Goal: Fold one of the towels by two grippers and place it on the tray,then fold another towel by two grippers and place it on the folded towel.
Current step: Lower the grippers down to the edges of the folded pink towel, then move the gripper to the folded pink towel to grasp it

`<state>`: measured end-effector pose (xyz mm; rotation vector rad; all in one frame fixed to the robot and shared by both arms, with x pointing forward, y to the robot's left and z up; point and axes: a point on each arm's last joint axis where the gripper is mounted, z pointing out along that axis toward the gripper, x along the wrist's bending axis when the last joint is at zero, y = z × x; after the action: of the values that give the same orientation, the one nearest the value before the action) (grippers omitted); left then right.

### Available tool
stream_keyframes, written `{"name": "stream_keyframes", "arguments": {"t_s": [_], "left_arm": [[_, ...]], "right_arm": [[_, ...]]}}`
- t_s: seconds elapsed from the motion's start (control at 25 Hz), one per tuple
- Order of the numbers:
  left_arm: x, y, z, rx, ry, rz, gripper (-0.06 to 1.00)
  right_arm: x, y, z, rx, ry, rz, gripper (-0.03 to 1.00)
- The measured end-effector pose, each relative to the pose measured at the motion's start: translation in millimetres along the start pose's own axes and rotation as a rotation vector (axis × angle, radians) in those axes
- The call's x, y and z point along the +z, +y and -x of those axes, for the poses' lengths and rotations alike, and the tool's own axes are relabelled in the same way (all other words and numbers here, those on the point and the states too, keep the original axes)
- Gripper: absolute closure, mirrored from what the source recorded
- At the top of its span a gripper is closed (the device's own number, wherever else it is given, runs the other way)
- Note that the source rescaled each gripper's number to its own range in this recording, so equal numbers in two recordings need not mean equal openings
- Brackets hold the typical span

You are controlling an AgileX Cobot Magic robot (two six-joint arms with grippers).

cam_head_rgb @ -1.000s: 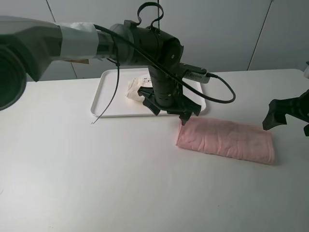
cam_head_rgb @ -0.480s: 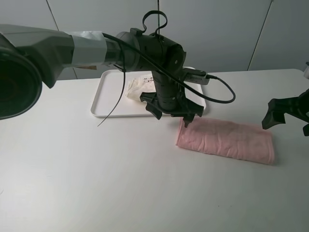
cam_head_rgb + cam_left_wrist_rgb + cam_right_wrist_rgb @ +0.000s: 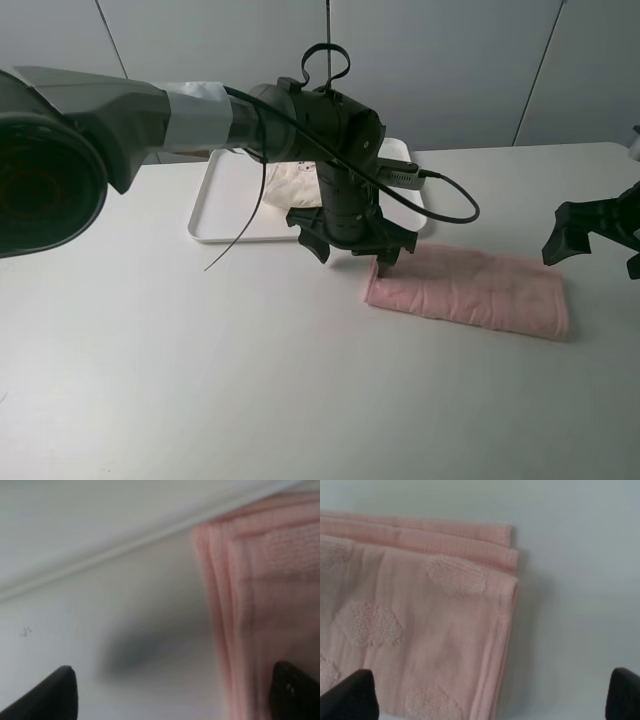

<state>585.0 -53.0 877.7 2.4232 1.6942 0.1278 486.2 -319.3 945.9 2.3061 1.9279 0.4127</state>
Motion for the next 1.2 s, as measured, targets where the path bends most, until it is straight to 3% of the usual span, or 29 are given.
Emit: {"name": "stream_keyframes", "arguments": {"t_s": [0.2, 0.44, 0.88, 1.2], "left_arm": [[3.1, -0.6, 0.6, -0.025, -0.001, -0.014, -0.04], [2.9, -3.0, 0.0, -0.041, 0.006, -0.041, -0.04], [3.7, -8.6, -1.6, -0.07, 0.028, -0.103, -0.04], [3.5, -10.5, -1.6, -0.068, 0.037, -0.119, -0.04]], "right_arm": [[2.2, 0.0, 0.3, -0.003, -0.001, -0.008, -0.01], [22.3, 4.7, -4.2, -0.025, 0.0, -0.092, -0.01], [52.4, 13.5, -7.0, -0.094, -0.064, -0.2, -0.01], [63.0, 20.3, -3.6, -0.126, -0.097, -0.209, 0.15]]}}
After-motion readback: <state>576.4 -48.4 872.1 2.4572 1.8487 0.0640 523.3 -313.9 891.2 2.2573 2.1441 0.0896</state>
